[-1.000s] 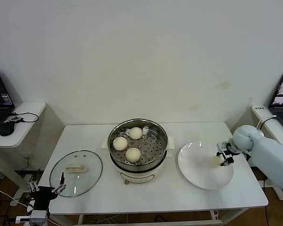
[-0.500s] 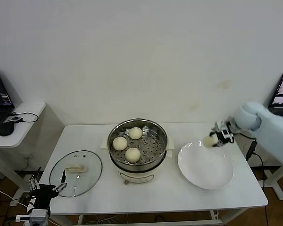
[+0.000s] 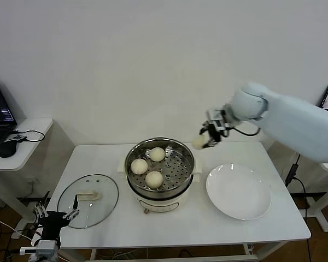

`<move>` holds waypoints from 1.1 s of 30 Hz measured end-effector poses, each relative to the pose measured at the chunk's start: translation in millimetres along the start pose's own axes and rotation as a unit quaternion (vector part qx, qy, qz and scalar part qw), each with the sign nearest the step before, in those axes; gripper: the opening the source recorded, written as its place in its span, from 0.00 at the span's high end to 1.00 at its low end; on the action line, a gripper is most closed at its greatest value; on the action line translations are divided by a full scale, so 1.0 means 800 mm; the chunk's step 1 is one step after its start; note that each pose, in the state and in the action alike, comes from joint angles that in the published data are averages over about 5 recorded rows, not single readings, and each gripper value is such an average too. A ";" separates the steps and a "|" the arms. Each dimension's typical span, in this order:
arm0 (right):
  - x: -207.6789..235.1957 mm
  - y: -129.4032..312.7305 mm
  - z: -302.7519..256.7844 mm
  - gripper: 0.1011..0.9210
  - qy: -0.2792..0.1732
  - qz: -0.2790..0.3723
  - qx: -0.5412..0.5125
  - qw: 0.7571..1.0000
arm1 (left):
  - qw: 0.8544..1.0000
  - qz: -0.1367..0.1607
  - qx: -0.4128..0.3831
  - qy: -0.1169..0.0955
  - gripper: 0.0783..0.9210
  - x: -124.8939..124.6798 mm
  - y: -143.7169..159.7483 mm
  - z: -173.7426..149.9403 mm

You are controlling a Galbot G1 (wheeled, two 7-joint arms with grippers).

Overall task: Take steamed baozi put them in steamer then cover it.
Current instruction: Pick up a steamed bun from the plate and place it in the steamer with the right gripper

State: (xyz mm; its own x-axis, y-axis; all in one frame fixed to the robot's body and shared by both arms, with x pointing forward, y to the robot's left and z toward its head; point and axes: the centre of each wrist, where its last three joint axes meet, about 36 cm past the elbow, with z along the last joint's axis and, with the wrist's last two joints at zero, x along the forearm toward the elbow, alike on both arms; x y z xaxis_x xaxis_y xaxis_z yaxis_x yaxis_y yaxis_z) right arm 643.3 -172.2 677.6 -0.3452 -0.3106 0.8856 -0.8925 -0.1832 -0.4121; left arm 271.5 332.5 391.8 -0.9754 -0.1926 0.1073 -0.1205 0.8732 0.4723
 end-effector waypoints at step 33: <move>-0.139 0.028 -0.084 0.43 0.059 -0.038 -0.080 0.994 | 1.000 -0.006 0.007 0.007 0.12 -0.004 0.001 0.011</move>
State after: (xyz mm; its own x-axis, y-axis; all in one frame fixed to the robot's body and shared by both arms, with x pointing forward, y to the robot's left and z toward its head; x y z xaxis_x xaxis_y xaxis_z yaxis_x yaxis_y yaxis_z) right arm 642.1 -79.5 584.2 -0.2988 -0.1892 0.9354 -0.9487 -0.0472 -0.3126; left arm 272.6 337.3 384.3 -0.9709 -0.2103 0.1145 -0.1353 0.8764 0.4623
